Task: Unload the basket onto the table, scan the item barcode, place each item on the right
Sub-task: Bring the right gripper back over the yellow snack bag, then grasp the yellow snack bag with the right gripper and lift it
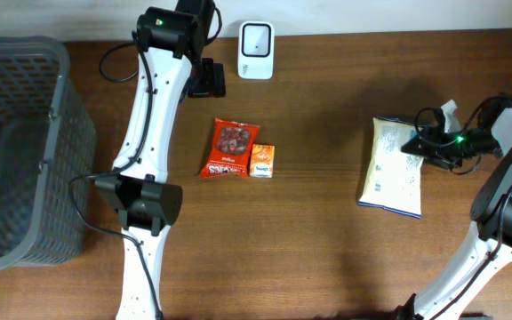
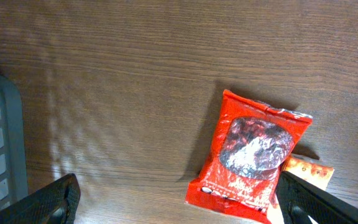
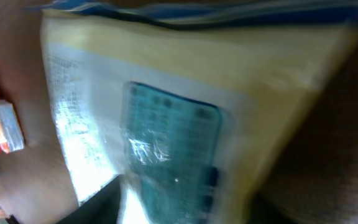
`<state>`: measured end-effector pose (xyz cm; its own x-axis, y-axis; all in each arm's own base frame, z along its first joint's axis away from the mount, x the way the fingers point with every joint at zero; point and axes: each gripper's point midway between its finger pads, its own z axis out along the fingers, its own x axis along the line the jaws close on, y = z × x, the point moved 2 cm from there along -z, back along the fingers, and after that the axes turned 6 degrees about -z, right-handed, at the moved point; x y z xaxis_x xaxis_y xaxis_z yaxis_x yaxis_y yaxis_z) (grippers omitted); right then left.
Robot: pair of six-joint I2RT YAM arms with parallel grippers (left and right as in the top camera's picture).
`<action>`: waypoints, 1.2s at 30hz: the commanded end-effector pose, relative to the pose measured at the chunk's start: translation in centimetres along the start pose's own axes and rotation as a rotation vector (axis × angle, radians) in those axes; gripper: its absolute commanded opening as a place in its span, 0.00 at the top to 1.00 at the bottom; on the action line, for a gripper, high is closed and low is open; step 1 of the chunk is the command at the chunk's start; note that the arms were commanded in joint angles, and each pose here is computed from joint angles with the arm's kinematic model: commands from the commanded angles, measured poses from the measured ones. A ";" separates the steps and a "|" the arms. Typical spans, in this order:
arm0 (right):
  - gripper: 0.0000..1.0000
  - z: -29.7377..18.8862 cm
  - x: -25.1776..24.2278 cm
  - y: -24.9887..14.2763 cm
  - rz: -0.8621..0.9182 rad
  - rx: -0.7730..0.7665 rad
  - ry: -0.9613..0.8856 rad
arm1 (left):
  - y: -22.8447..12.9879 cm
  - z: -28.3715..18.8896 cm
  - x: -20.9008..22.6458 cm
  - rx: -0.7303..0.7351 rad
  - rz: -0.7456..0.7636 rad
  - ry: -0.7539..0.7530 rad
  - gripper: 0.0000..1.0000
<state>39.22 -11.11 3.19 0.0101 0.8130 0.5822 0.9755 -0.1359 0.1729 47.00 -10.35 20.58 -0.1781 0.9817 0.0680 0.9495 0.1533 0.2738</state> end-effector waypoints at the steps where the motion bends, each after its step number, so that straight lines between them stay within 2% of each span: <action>1: 0.78 0.0 -0.1 -0.4 -0.001 0.008 -0.004 | 0.1 -0.2 0.0 -0.005 -0.013 -0.006 0.01; 2: 0.87 0.0 -0.1 -0.4 0.000 0.008 0.000 | 0.1 -0.2 0.0 -0.005 -0.013 -0.006 0.01; 4: 0.96 -0.6 0.2 0.2 -0.005 0.000 -0.004 | 0.1 -0.2 0.0 -0.005 -0.013 -0.006 0.01; 6: 0.96 -3.8 0.9 2.2 0.036 -0.003 -0.072 | 0.1 -0.2 0.0 -0.005 -0.013 -0.006 0.01; 10: 0.96 -10.1 2.2 5.7 0.086 -0.028 -0.368 | 0.1 -0.2 0.0 -0.005 -0.013 -0.006 0.01; 13: 0.96 -13.6 3.6 7.6 0.180 -0.079 -0.786 | 0.1 -0.2 0.0 -0.005 -0.013 -0.006 0.01; 15: 0.96 -12.5 6.1 8.5 0.141 -0.085 -0.974 | 0.1 -0.2 0.0 -0.005 -0.013 -0.006 0.01; 17: 0.96 -9.8 10.6 9.2 0.064 -0.121 -1.118 | 0.1 -0.2 0.0 -0.005 -0.013 -0.006 0.01; 21: 0.96 -1.0 19.7 8.3 -0.114 -0.105 -0.962 | 0.1 -0.2 0.0 -0.005 -0.013 -0.006 0.01; 22: 0.92 0.7 20.9 8.0 -0.146 -0.101 -0.928 | 0.1 -0.2 0.0 -0.005 -0.013 -0.006 0.01; 23: 0.83 2.5 21.9 7.8 -0.176 -0.103 -0.896 | 0.1 -0.2 0.0 -0.005 -0.013 -0.006 0.01; 24: 0.81 3.7 22.4 7.4 -0.197 -0.098 -0.883 | 0.1 -0.2 0.0 -0.005 -0.013 -0.006 0.01; 26: 0.85 6.5 22.9 5.9 -0.233 -0.051 -0.862 | 0.1 -0.2 0.0 -0.005 -0.013 -0.006 0.01; 28: 0.68 7.1 22.7 5.0 -0.235 -0.014 -0.855 | 0.1 -0.2 0.0 -0.005 -0.013 -0.006 0.01; 29: 0.49 6.7 22.0 5.2 -0.225 -0.009 -0.860 | 0.1 -0.2 0.0 -0.005 -0.013 -0.006 0.01; 31: 0.39 7.0 21.7 5.1 -0.362 0.081 -0.796 | 0.1 -0.2 0.0 -0.005 -0.013 -0.006 0.01; 33: 0.34 7.6 21.3 4.8 -0.451 0.137 -0.773 | 0.1 -0.2 0.0 -0.005 -0.013 -0.006 0.01; 36: 0.33 9.8 19.3 4.9 -0.514 0.160 -0.809 | 0.1 -0.2 0.0 -0.005 -0.013 -0.006 0.01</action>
<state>46.45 9.58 9.88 -0.2489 0.9385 -0.2391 0.9438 0.2905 0.1578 46.99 -10.35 20.58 -0.1781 0.9816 0.0682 0.9496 0.1533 0.2735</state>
